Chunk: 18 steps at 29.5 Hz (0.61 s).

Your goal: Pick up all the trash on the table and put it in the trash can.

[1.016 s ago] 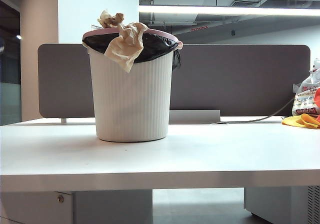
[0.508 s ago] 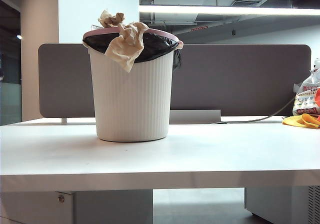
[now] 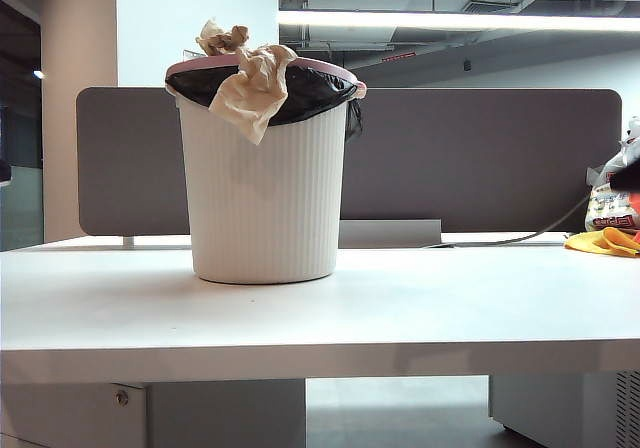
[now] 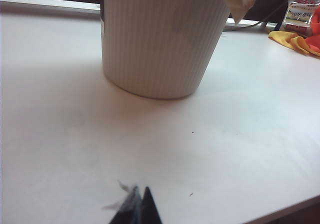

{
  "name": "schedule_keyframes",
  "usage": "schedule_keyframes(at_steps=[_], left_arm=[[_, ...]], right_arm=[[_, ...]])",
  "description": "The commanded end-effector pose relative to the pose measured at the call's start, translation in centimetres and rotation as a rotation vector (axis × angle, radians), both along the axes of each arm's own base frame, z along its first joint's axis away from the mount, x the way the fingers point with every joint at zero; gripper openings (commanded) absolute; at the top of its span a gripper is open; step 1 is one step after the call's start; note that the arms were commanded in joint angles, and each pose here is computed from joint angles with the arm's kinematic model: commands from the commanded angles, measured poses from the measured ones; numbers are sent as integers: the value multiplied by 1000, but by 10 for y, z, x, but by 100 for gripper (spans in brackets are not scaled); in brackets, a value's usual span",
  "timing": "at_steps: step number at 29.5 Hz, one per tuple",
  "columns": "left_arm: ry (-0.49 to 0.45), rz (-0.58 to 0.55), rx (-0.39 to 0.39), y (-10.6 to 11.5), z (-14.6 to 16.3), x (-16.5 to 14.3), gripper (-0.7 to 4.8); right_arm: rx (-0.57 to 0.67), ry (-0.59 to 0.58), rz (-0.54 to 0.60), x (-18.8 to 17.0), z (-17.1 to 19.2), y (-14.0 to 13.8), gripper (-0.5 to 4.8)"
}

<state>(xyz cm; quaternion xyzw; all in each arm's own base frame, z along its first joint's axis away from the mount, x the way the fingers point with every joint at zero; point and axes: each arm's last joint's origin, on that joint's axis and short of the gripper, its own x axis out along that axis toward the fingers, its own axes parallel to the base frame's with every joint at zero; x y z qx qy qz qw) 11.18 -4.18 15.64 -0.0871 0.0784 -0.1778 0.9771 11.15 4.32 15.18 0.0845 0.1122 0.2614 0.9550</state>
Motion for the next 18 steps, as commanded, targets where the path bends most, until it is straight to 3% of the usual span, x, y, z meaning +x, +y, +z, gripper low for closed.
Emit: schedule_keyframes(at_steps=[1, 10, 15, 18], left_arm=[[-11, -4, 3, 0, 1, 0, -4], [-30, 3, -3, 2, 3, -4, -4], [-107, 21, -31, 9, 10, -11, -5], [-170, 101, -43, 19, 15, -12, -5]], right_arm=[[-23, 46, -23, -1, -6, -1, -8], [-48, 130, -27, -3, -14, -2, -8], [-51, 128, -37, -3, -14, -2, -8], [-51, 128, -36, -3, -14, -2, -8]])
